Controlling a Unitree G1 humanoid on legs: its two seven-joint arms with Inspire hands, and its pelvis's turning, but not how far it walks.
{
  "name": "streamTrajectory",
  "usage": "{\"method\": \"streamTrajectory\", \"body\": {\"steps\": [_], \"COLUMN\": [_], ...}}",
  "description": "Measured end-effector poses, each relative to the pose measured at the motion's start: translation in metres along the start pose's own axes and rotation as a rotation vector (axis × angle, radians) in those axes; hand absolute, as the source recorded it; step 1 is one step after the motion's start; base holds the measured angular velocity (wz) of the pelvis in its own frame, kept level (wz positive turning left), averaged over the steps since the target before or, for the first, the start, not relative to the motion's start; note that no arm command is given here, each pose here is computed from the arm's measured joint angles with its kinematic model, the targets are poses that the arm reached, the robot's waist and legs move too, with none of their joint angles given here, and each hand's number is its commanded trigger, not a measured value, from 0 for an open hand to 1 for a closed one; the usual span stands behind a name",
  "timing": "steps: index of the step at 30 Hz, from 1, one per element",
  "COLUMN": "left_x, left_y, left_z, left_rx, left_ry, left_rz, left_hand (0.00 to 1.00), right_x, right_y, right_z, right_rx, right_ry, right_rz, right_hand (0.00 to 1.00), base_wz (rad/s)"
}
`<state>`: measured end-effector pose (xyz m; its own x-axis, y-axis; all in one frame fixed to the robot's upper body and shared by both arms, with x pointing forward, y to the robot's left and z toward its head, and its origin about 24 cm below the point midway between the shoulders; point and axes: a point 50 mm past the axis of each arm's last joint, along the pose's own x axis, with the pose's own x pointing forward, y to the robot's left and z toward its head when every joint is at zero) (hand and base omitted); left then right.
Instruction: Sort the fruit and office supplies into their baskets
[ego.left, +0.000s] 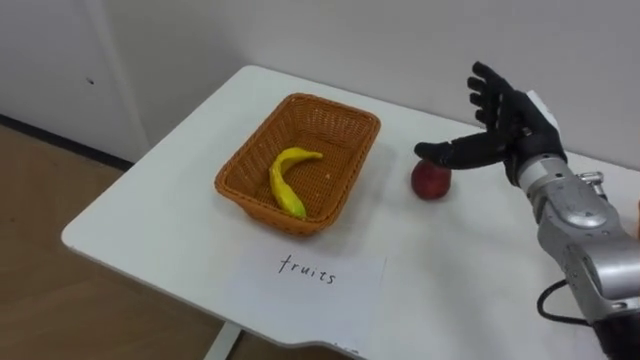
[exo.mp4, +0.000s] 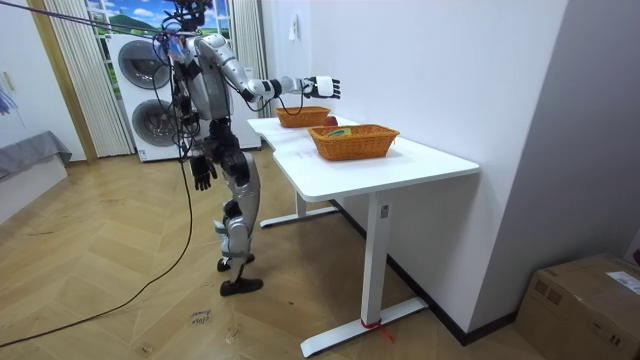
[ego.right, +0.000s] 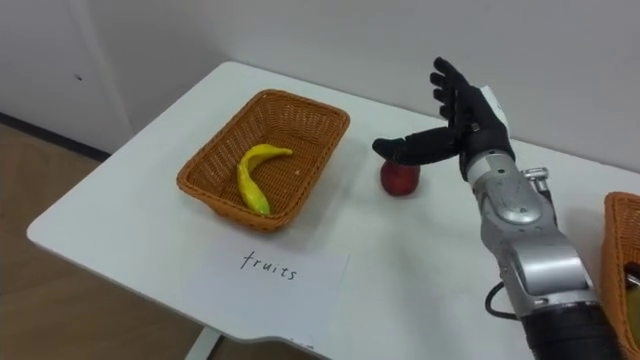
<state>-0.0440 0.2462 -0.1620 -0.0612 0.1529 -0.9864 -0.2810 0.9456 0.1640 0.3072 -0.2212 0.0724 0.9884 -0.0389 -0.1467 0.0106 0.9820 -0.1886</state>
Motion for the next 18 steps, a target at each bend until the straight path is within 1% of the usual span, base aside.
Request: {"method": "streamTrajectory", "body": {"steps": [7,11,18], "left_x": [0.000,0.000,0.000], "left_y": [0.001,-0.005,-0.010], "left_z": [-0.009,-0.009,-0.012], "left_rx": [0.001,0.018,0.009], "left_ry": [0.032,0.043,0.058], "left_rz": [0.001,-0.014,-0.027], "left_hand": [0.00,0.00,0.00], "right_x": [0.001,0.001,-0.002], "right_y": [-0.005,-0.008,-0.026], "right_z": [-0.022,-0.035,-0.068], "right_rx": [0.077,0.137,0.135], "right_ry": [0.099,0.158,0.303], "right_rz": [-0.024,-0.036,-0.123], "right_hand": [0.00,0.00,0.00], "base_wz": [0.00,0.00,0.00]}}
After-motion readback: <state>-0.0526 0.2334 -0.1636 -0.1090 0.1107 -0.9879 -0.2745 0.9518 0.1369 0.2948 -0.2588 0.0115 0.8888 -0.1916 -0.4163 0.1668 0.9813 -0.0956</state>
